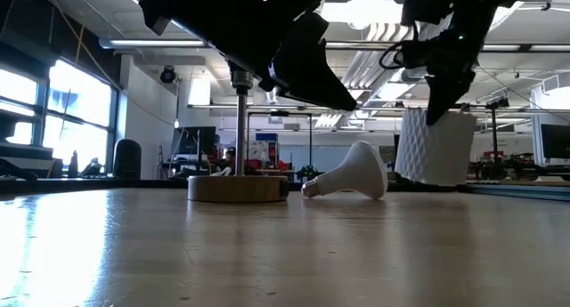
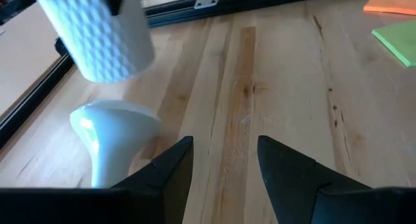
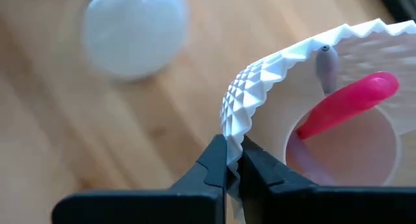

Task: Screw lightbulb
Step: Move the desk organizer to the top right of the table, then insert the lightbulb into the lamp

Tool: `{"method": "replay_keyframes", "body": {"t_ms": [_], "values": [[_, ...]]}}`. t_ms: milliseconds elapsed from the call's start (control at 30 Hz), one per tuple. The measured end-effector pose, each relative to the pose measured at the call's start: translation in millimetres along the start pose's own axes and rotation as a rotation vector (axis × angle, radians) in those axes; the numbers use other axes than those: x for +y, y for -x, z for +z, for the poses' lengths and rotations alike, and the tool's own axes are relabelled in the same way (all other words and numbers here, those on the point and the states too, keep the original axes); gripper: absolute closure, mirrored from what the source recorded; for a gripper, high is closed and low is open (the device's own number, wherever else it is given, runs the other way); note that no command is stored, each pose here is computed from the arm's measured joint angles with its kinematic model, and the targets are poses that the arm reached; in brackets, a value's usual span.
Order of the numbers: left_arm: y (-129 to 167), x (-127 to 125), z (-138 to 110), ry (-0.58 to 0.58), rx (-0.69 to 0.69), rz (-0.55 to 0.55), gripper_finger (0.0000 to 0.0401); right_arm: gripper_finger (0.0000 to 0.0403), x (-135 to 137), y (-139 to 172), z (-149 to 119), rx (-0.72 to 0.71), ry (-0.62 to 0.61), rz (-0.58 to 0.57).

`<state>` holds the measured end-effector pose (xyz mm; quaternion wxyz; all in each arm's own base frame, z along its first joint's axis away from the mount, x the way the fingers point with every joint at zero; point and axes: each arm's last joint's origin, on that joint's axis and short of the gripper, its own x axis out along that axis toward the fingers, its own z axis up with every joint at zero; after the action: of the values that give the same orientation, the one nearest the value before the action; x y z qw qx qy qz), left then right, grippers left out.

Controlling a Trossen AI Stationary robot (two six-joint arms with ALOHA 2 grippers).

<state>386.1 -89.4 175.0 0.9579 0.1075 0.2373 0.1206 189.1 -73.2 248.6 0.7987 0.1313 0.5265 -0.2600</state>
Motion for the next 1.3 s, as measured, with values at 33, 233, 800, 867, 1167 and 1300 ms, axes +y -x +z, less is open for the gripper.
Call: {"method": "replay_keyframes", "body": {"t_ms": [33,233,800,867,1167,1300], "values": [[0.0,0.0,0.0,0.000,0.000,0.000,0.0235,0.0394,-8.0,-1.2,2.6,-0.008,-0.017,-0.002],[-0.1,0.3,0.0,0.004,0.000,0.001,0.0235,0.0394,-45.6,-14.0,10.1,0.014,-0.126,0.008],[-0.1,0.1,0.1,0.029,-0.001,-0.004,0.0235,0.0257,-60.8,-26.7,12.8,0.048,-0.225,-0.028],[-0.1,0.0,0.1,0.030,-0.001,-0.010,0.0235,0.0229,-60.9,-17.2,11.4,0.009,-0.248,-0.026],[-2.7,4.8,1.2,0.094,-0.011,-0.001,0.0235,0.0200,-32.7,46.3,2.9,-0.302,-0.206,-0.002],[-9.9,18.8,-0.3,0.159,0.005,0.012,0.0235,0.0205,7.1,49.8,-15.3,-0.420,-0.146,0.118]]}}
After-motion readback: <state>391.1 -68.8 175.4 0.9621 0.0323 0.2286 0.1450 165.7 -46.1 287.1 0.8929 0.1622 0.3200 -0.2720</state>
